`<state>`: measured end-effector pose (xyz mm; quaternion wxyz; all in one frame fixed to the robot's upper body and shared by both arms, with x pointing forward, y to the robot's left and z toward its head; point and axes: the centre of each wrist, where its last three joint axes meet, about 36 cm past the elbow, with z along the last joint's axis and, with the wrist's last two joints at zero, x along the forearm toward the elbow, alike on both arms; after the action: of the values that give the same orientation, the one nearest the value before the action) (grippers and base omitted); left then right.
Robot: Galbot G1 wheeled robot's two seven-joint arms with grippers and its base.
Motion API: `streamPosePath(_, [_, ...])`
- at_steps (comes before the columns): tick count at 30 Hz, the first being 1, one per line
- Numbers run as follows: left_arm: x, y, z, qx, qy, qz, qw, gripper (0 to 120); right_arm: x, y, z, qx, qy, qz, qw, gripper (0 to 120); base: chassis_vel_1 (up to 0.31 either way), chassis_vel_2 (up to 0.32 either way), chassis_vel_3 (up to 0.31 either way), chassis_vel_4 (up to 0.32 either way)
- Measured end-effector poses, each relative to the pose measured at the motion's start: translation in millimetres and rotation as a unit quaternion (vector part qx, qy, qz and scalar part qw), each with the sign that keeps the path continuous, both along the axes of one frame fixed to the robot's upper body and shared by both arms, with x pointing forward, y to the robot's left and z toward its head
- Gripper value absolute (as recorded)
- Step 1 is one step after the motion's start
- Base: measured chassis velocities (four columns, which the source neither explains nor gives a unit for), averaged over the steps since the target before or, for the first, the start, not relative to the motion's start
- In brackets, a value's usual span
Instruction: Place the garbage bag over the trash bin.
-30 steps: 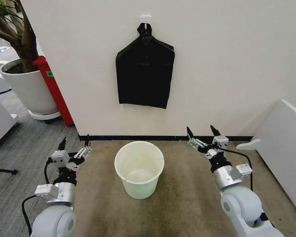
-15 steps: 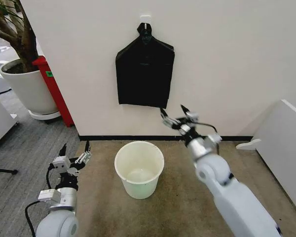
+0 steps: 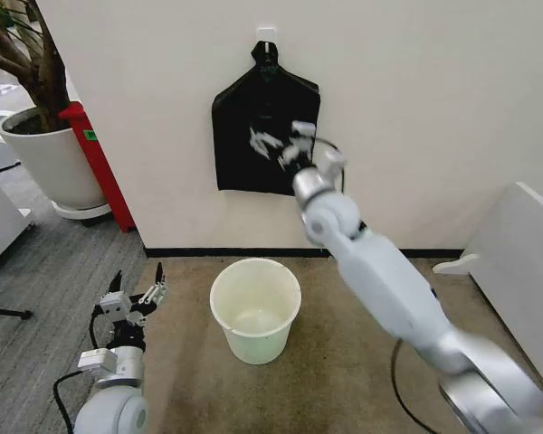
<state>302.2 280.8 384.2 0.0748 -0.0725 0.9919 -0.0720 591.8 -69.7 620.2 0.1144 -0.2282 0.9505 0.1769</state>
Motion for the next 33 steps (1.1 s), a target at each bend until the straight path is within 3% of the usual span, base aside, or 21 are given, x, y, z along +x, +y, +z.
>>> streamPosePath(11, [-0.4, -3.1, -2.1, -0.003, 0.001, 0.002, 1.0, 91, 51.6, 35.7, 71.9, 0.027, 0.016, -0.033, 0.999, 100, 0.0, 0.0, 0.0, 0.0])
streamPosePath(21, [-2.4, 0.6, -0.4, 0.002, -0.004, 0.008, 1.0, 91, 80.7, 45.4, 80.0, 0.028, 0.013, -0.048, 0.998, 100, 0.0, 0.0, 0.0, 0.0])
streamPosePath(33, [0.3, -1.4, -2.9, -0.001, -0.003, 0.006, 1.0, 91, 73.9, 37.1, 68.7, 0.035, 0.03, -0.058, 0.997, 100, 0.0, 0.0, 0.0, 0.0])
